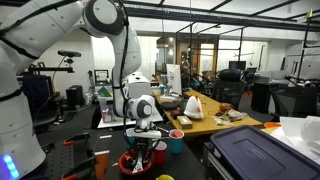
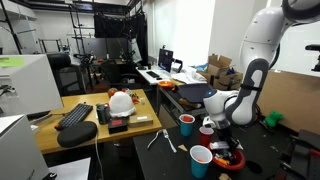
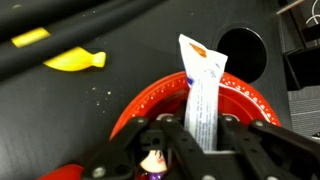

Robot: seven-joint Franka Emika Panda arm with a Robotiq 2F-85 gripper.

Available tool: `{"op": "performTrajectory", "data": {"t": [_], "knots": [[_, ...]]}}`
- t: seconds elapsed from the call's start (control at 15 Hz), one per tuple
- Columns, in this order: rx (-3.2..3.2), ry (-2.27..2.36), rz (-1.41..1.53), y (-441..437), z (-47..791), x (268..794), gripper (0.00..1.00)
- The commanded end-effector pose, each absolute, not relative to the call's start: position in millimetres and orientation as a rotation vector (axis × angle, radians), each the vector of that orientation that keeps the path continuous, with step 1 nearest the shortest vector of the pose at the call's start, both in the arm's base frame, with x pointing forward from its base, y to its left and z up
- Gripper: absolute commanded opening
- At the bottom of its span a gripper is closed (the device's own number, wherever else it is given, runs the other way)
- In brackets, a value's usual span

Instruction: Place the white tube on the red bowl

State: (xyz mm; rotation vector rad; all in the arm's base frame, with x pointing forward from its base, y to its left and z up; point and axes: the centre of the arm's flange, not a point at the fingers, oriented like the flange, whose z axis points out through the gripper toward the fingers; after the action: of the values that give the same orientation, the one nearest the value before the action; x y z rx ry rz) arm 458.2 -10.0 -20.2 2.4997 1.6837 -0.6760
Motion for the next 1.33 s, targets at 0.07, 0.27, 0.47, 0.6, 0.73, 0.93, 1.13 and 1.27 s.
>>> {"op": "performTrajectory", "data": {"t": [0.07, 0.27, 0.47, 0.6, 0.73, 0.93, 1.13, 1.27], "knots": [[2.48, 1.67, -0.717, -4.7, -23.1, 458.0, 0.62], [2.469, 1.678, -0.72, -2.7, -22.0, 453.4, 0.84], [2.468, 1.677, -0.714, -2.4, -20.8, 452.4, 1.0], [2.469, 1.669, -0.709, -3.0, -19.3, 450.8, 1.0], [2.472, 1.657, -0.696, -4.7, -15.8, 447.8, 1.0], [2.492, 1.605, -0.668, -9.3, -7.4, 439.0, 1.0], [2.513, 1.508, -0.632, -15.6, 4.7, 418.7, 1.0], [2.524, 1.438, -0.586, -20.1, 14.7, 402.6, 1.0]]}}
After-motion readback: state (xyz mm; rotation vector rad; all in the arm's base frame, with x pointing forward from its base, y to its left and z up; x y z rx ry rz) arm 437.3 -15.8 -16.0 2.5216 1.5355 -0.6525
